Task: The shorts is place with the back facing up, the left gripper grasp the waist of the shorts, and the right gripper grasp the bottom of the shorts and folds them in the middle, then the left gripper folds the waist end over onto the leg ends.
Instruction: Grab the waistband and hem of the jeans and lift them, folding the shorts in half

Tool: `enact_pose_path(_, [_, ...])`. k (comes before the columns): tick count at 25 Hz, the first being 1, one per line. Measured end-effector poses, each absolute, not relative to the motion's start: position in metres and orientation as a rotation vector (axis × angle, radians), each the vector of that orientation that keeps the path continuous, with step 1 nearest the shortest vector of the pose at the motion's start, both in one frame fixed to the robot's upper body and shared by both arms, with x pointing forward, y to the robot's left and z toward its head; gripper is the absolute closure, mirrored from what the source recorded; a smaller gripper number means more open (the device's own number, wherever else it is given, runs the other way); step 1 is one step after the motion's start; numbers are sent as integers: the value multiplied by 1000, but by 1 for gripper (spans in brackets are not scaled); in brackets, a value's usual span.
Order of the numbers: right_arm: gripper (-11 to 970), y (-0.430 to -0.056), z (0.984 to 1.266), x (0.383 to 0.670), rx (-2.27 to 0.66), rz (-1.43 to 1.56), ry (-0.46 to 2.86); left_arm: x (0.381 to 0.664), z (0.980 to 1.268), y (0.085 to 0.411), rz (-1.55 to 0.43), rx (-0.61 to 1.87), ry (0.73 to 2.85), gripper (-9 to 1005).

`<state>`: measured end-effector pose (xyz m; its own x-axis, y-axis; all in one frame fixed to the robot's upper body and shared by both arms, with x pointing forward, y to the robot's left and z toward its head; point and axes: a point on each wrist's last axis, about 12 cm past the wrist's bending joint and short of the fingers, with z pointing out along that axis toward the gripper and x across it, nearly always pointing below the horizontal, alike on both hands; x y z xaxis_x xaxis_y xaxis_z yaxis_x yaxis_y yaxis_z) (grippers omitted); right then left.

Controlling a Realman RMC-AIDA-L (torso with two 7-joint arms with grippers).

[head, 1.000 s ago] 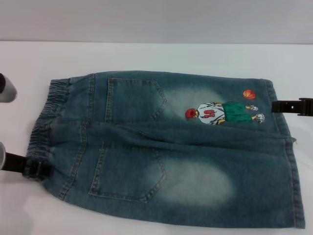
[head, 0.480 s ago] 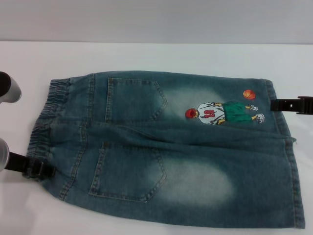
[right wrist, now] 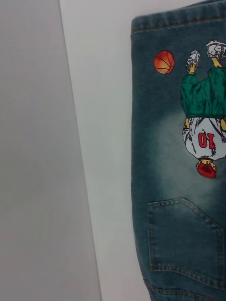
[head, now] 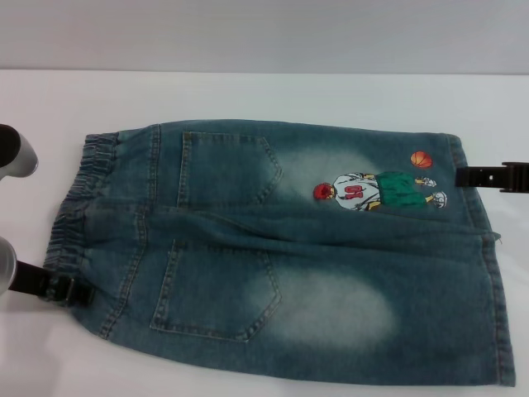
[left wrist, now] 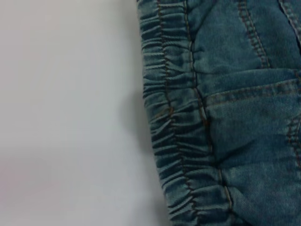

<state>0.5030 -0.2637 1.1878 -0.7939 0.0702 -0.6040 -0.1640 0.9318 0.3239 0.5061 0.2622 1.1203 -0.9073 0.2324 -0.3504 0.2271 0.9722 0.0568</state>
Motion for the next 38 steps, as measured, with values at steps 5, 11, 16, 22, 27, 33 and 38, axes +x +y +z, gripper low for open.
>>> enact_pose_path(5, [236,-262,1188,502,-72,494,2443,506,1121,262,22,340,2766,226])
enact_pose_path(11, [240,-259,1189,502,-80,513,2440,506,1126,261,12,355,2759,274])
enact_pose_path(16, [243,-258,1190,503,-89,518,2442,506,1128,260,10,360,2753,454])
enact_pose_path(22, [247,-257,1191,502,-92,521,2448,506,1131,258,8,371,2740,532])
enact_pose_path(27, [250,-257,1190,499,-94,526,2475,506,1137,255,5,382,2718,555])
enact_pose_path(33, [254,-266,1179,490,-63,489,2556,507,1140,253,1,389,2708,586])
enact_pose_path(38, [257,-275,1166,479,-24,452,2648,509,1141,250,2,401,2712,631])
